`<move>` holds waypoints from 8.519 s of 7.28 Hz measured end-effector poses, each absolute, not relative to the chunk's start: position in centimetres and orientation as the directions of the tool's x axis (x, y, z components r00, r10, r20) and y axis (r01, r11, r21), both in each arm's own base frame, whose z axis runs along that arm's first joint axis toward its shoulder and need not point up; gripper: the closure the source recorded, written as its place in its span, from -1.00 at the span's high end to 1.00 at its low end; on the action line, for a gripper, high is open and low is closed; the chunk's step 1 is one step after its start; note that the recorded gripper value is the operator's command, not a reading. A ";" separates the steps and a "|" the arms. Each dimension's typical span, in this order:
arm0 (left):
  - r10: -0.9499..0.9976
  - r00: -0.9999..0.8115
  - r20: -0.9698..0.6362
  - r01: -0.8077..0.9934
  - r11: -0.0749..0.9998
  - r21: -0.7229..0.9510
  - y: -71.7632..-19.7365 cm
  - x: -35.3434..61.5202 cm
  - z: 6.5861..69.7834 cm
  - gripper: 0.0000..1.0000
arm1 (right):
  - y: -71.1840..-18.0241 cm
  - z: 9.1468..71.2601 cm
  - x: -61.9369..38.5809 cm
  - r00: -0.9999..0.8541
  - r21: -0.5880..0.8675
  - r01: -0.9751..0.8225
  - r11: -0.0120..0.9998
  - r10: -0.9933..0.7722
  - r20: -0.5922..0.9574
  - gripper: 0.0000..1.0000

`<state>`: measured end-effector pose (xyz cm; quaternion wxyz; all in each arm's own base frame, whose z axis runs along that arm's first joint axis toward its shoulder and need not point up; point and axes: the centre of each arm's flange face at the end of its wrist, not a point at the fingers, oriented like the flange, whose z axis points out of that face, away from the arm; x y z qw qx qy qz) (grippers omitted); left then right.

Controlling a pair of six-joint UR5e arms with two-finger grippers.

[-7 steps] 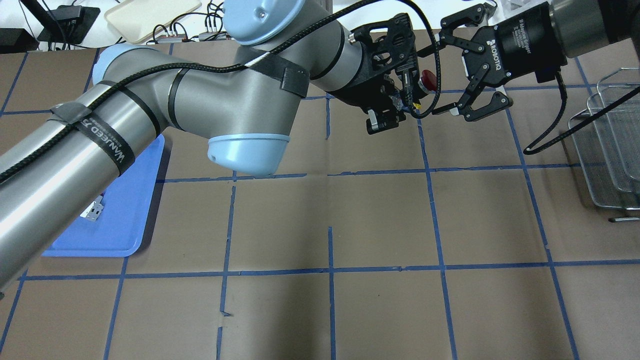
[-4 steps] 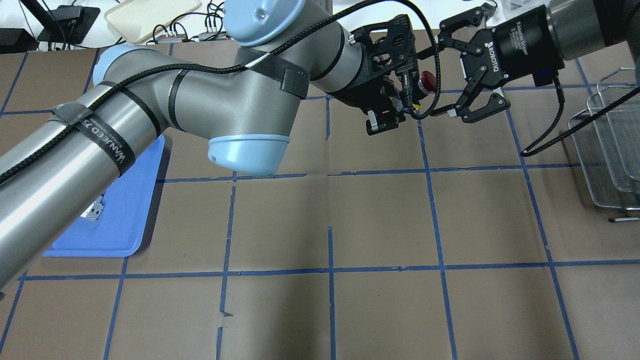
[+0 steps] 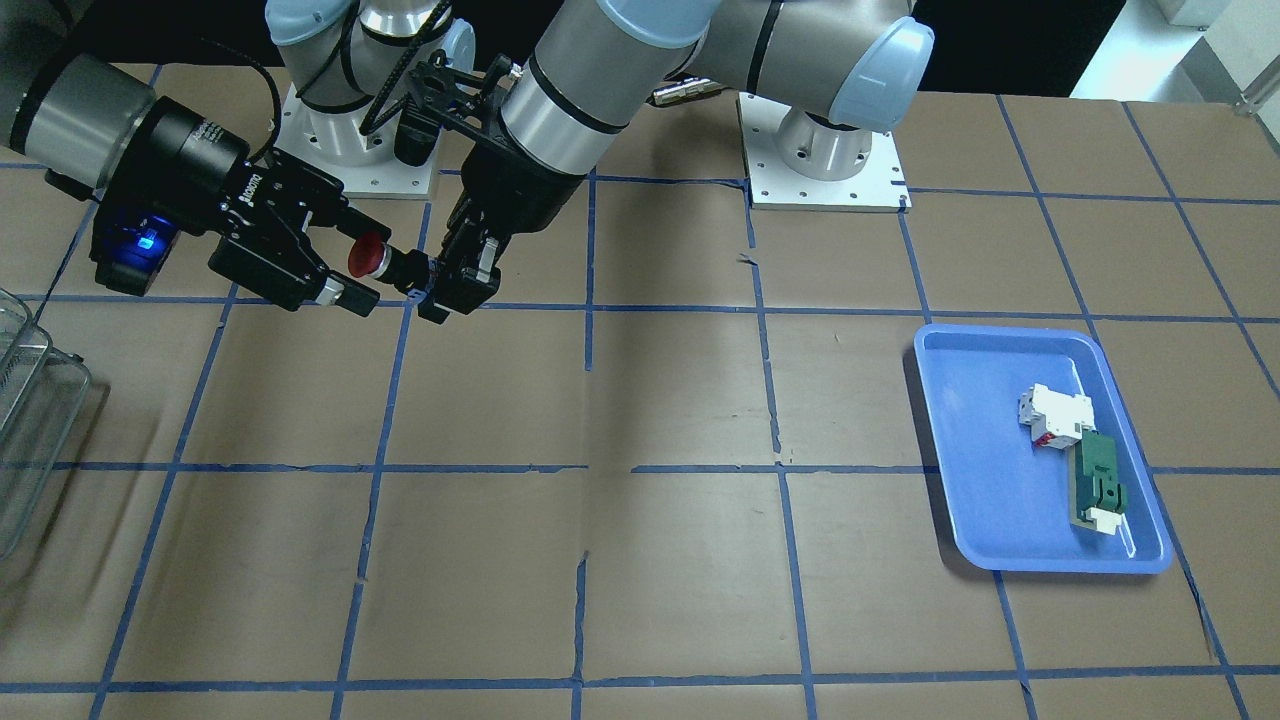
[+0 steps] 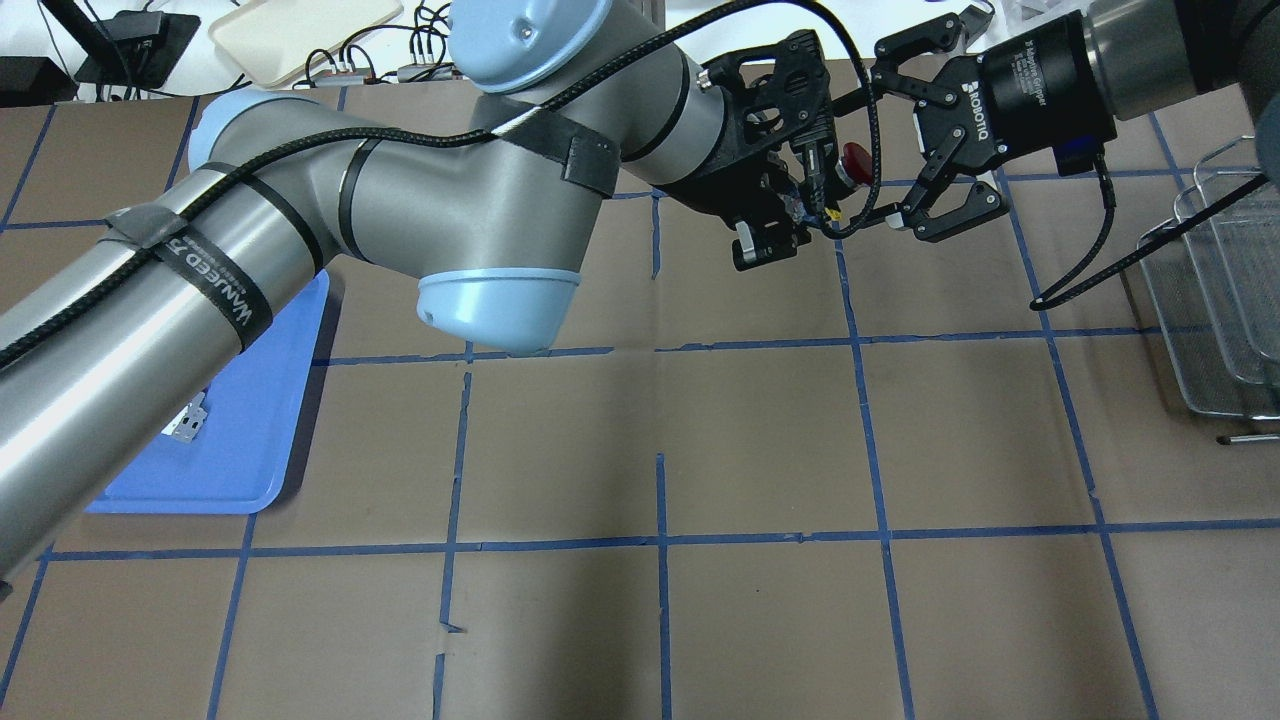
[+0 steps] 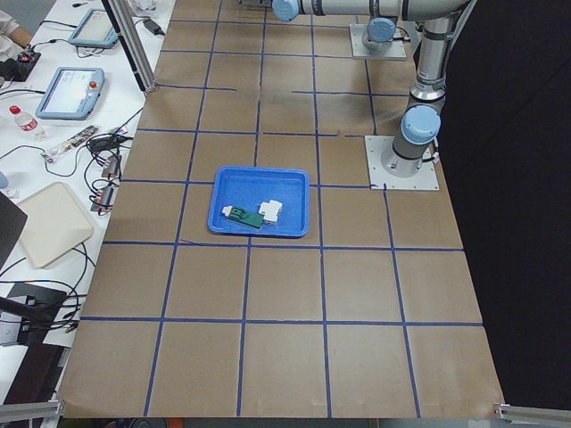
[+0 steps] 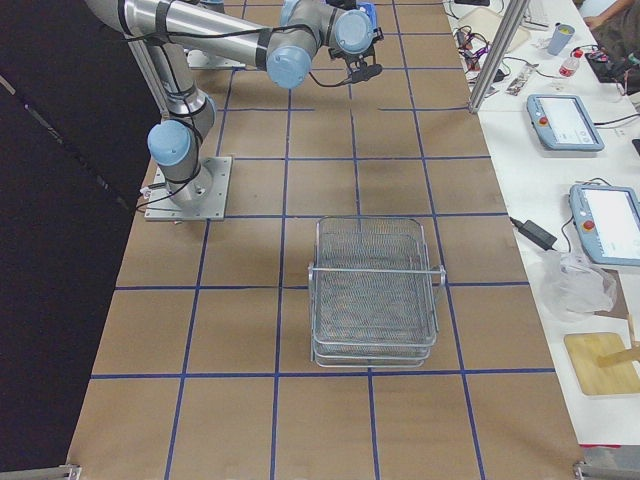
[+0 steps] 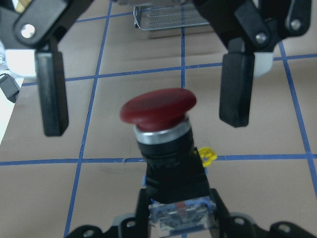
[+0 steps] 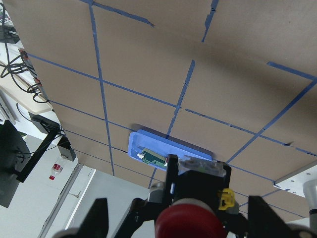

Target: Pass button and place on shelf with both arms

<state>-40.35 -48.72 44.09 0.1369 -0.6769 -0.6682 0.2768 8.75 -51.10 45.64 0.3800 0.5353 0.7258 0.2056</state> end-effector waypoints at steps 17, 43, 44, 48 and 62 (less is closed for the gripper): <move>0.980 -0.049 -0.191 0.828 -0.067 -0.557 -48.7 -40.3 44.3 1.00 | -51.6 45.5 8.3 -0.129 0.709 0.622 0.332 0.937 -0.325 -1.00; -0.054 -0.999 -0.002 -0.054 0.998 -0.030 -48.7 -11.2 49.3 1.00 | -54.1 37.9 -30.2 -0.998 0.001 0.053 0.999 0.053 -0.045 0.17; -0.075 -0.997 0.006 -0.075 0.997 -0.019 -49.2 -11.3 48.9 1.00 | -54.2 37.6 -30.2 -0.997 0.006 0.054 0.999 0.054 -0.047 0.99; -0.053 -0.998 0.021 -0.053 0.998 -0.016 -51.8 -12.8 48.9 1.00 | -53.9 38.3 -30.0 -0.997 0.010 0.054 0.998 0.055 -0.046 1.00; -0.044 -0.999 0.021 -0.044 0.999 -0.023 -51.4 -13.2 49.3 1.00 | -42.2 48.6 12.9 -0.999 0.045 0.030 0.999 0.028 0.046 1.00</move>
